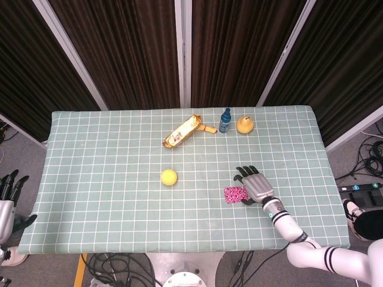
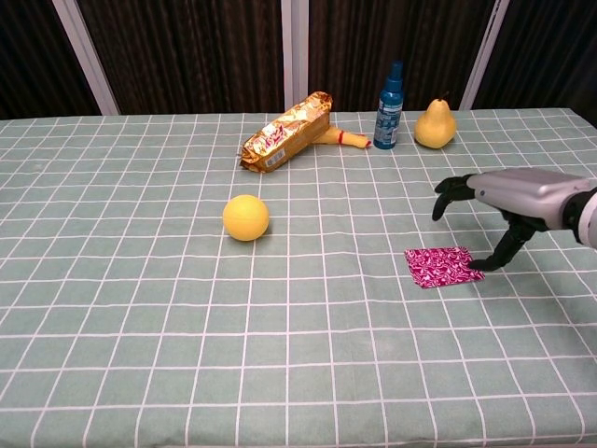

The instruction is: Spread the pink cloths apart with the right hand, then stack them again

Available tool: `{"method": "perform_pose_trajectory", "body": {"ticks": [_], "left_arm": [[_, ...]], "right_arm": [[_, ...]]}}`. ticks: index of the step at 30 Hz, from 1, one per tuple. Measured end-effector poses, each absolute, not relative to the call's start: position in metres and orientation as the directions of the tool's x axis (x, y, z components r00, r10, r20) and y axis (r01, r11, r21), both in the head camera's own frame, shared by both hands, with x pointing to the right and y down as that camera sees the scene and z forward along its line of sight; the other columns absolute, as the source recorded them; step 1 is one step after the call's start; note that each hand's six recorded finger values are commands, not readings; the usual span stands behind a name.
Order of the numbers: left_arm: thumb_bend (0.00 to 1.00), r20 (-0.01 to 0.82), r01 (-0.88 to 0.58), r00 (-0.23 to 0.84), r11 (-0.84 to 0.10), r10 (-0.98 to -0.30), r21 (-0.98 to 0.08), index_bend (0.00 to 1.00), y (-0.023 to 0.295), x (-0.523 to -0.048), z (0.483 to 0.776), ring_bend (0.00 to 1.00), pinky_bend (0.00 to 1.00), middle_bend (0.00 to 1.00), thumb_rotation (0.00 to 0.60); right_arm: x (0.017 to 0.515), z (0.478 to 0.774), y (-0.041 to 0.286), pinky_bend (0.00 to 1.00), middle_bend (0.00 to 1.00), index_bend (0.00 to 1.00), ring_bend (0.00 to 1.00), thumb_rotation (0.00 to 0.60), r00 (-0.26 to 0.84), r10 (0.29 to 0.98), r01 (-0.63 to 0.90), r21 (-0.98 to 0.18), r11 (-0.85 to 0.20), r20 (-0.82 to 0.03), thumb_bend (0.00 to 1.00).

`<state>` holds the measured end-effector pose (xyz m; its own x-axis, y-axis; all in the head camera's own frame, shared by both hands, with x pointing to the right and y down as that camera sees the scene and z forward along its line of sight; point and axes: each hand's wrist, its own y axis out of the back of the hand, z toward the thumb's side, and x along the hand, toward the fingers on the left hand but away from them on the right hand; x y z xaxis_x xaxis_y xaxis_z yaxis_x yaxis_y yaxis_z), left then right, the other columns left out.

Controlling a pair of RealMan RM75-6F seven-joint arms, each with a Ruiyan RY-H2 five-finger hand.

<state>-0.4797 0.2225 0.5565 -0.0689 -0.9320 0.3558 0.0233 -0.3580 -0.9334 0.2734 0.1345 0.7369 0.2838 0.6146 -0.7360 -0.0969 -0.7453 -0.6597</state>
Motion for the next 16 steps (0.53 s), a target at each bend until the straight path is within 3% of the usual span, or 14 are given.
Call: {"method": "perform_pose_trajectory", "body": {"ticks": [9, 16], "left_arm": [[0.04, 0.361, 0.018, -0.068, -0.363, -0.930, -0.932, 0.17, 0.220, -0.481, 0.561, 0.10, 0.10, 0.14, 0.600], [0.04, 0.360, 0.011, -0.051, -0.361, -0.932, -0.933, 0.17, 0.217, -0.475, 0.563, 0.10, 0.10, 0.14, 0.600]], "right_arm": [[0.342, 0.665, 0.122, 0.00, 0.05, 0.21, 0.00, 0.600, 0.157, 0.820, -0.027, -0.832, -0.554, -0.550, 0.16], [0.402, 0.595, 0.160, 0.00, 0.04, 0.19, 0.00, 0.600, 0.045, 0.920, 0.030, -0.920, -0.392, -0.390, 0.16]]}}
